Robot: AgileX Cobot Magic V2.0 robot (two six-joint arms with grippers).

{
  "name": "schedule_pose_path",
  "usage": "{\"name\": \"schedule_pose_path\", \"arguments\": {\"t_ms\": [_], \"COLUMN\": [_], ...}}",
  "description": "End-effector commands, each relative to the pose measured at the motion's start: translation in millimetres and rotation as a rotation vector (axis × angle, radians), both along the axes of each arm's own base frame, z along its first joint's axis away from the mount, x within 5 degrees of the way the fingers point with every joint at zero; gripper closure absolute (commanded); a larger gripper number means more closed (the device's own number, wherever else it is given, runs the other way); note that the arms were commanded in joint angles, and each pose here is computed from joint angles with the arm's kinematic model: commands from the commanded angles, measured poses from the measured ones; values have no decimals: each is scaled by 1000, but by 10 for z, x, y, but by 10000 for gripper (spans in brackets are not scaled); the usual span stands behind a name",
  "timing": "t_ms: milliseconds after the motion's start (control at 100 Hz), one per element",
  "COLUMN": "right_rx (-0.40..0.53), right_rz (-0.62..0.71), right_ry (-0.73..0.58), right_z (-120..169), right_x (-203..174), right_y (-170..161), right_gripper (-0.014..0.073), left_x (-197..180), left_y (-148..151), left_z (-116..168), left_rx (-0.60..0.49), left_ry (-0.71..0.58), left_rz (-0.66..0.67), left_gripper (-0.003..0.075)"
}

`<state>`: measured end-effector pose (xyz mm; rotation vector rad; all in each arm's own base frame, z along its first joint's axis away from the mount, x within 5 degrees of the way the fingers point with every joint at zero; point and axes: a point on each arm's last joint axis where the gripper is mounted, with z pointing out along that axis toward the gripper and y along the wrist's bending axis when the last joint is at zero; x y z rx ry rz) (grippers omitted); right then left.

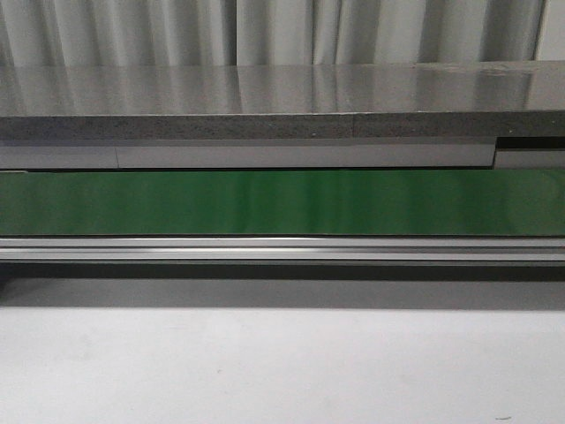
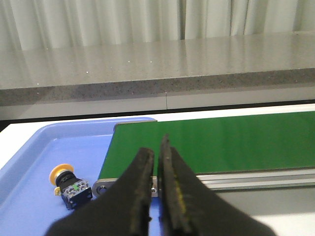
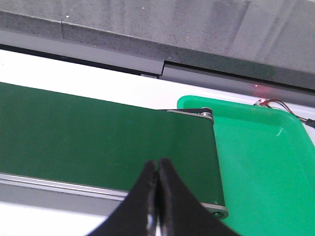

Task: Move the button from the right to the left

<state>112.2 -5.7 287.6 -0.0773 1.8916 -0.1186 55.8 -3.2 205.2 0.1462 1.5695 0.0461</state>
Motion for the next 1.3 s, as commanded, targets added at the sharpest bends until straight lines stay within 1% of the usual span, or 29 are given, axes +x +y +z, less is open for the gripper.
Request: {"name": "schedule_pose_path", "arguments": {"t_ms": [0,1290], "right_rx": [-14,-14], "right_rz": [0,0], "right_ry": [-103,-103], "right_z": [160,160], "right_x": [23,23], "right_y": [-3,-3], "right_gripper": [662,662], "left_x": [-18,-15], "left_y": [-12,-13], "left_z": [6,-2], "left_rx": [-19,-20], "left_ry": [-108,-120], "left_rz": [-19,-19], "left_gripper": [715,715]}}
